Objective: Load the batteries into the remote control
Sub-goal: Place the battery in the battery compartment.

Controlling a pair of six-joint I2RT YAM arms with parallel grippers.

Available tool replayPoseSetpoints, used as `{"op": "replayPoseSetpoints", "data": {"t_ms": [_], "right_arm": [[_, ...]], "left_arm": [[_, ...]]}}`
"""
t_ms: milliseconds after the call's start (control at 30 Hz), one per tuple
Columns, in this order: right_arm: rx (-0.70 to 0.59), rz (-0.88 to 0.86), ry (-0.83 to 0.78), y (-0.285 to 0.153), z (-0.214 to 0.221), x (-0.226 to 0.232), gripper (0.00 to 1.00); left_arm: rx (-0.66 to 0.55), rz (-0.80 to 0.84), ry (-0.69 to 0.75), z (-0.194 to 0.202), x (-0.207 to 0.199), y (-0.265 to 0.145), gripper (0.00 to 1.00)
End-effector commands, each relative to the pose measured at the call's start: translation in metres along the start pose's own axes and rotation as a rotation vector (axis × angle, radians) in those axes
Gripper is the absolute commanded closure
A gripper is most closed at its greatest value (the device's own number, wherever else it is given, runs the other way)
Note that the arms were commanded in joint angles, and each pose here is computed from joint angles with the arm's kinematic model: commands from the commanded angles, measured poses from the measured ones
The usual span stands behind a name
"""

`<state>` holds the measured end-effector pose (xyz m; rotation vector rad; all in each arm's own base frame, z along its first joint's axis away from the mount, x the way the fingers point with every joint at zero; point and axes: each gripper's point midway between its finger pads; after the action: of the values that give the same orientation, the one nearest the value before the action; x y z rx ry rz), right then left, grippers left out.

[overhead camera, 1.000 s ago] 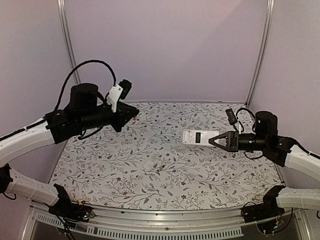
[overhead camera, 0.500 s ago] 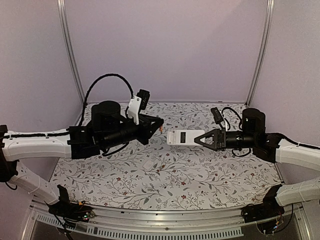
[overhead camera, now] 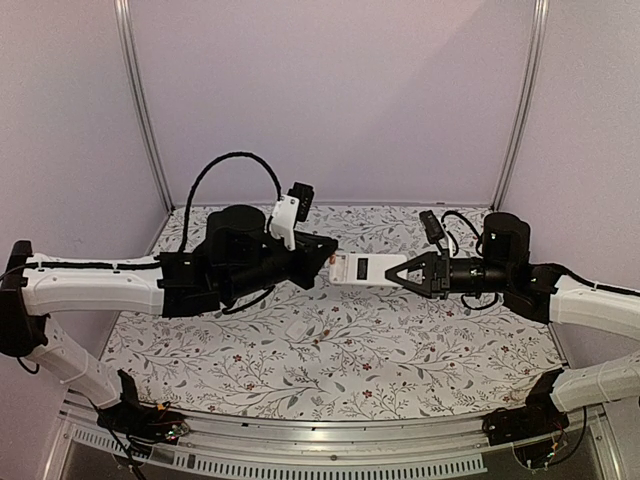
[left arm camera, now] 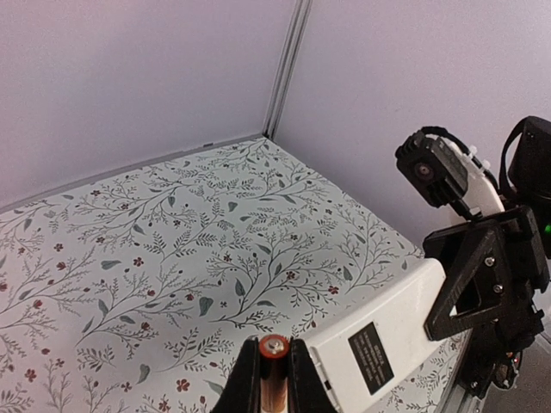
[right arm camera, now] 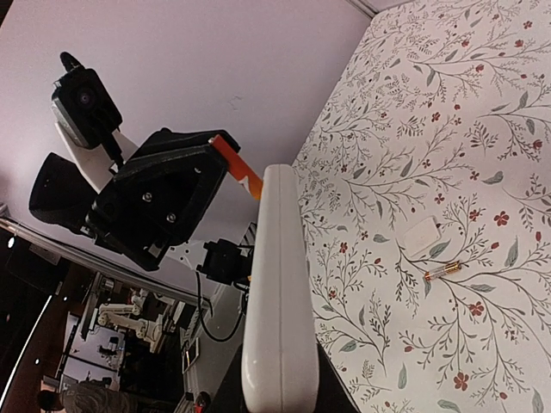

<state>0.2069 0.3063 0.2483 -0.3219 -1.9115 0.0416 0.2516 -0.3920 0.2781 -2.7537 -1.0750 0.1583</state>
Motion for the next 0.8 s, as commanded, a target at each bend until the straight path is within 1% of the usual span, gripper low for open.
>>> {"op": "replayPoseSetpoints", "data": {"t_ms": [0,767], "right_arm": [[-0.035,-0.027,-0.031,0.001,-0.01,0.014,1.0],[-0.053,-0.033,-0.058,0.0,-0.014,0.017,1.0]], "left_arm": [[-0.02,0.015,-0.034,-0.008,-0.011,0.004,1.0],[0.094,-0.025,-0.021,0.023,-0.01,0.008,1.0]]}}
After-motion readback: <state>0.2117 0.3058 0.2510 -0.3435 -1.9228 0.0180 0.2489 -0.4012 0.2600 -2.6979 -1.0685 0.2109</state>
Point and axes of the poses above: each gripper's point midway between its finger pads, its own y axis out along the fingers, its own x axis along the line the jaws close on, z = x × y, and after that the axes turned 13 degrees about y, right-handed
